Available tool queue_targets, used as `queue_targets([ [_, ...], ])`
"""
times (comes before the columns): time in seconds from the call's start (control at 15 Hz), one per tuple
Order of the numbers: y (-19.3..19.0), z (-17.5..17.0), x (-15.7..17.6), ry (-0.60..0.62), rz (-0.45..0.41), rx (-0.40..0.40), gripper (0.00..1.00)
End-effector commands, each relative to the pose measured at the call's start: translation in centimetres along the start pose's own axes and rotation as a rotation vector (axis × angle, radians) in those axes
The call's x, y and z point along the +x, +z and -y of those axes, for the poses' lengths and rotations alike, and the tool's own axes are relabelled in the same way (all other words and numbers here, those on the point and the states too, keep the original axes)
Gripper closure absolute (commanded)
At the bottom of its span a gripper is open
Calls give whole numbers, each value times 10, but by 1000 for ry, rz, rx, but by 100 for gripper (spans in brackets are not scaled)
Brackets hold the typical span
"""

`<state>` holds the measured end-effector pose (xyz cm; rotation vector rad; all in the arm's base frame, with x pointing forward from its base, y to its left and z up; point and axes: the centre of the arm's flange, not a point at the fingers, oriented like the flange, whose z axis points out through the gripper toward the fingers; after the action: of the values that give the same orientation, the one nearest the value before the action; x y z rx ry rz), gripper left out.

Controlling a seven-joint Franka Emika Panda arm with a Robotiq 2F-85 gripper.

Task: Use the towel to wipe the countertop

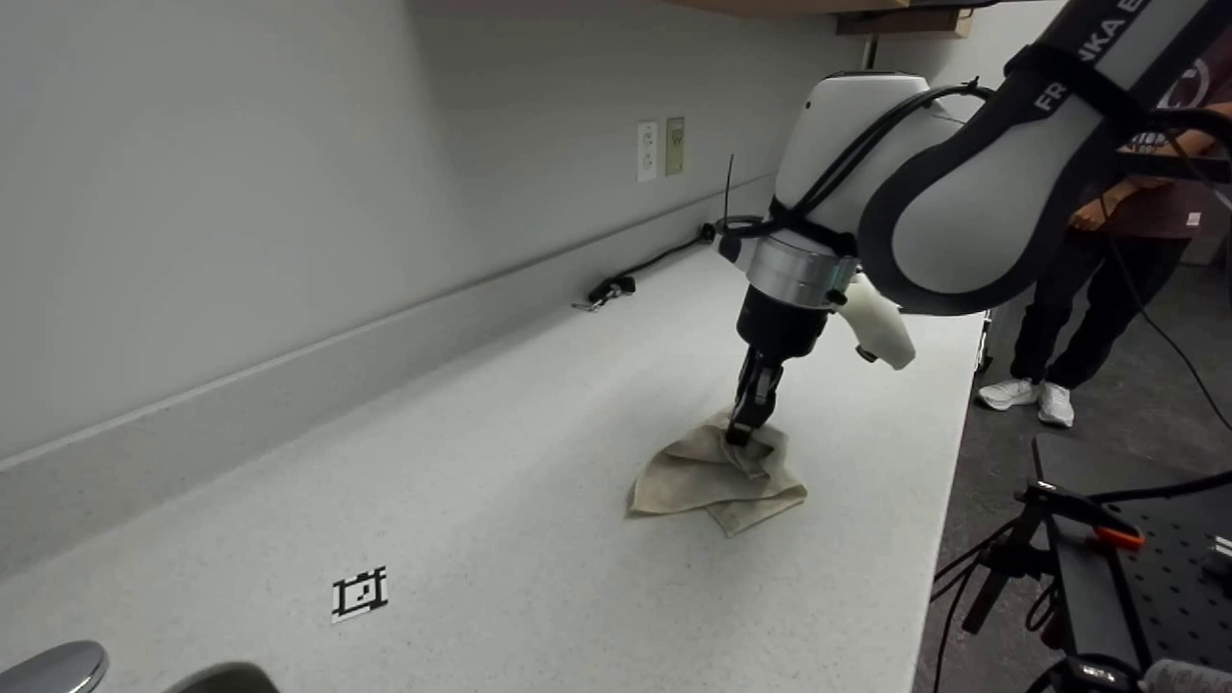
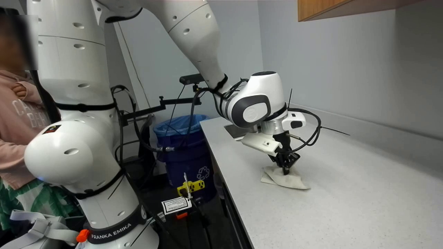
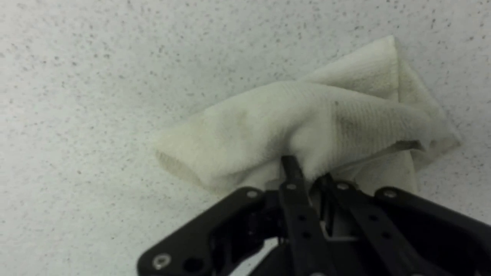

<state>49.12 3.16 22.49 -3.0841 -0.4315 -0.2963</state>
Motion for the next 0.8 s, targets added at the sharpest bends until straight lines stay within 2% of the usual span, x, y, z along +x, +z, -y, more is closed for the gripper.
queue_targets([
  [0.0,-13,0,1,8,6,4,55],
  [0.47,-44,10,-3,18,31,63,4],
  [0.53,-51,11,-4,28,35,75,0],
  [0.73,-79,13,-6,48,36,90,0],
])
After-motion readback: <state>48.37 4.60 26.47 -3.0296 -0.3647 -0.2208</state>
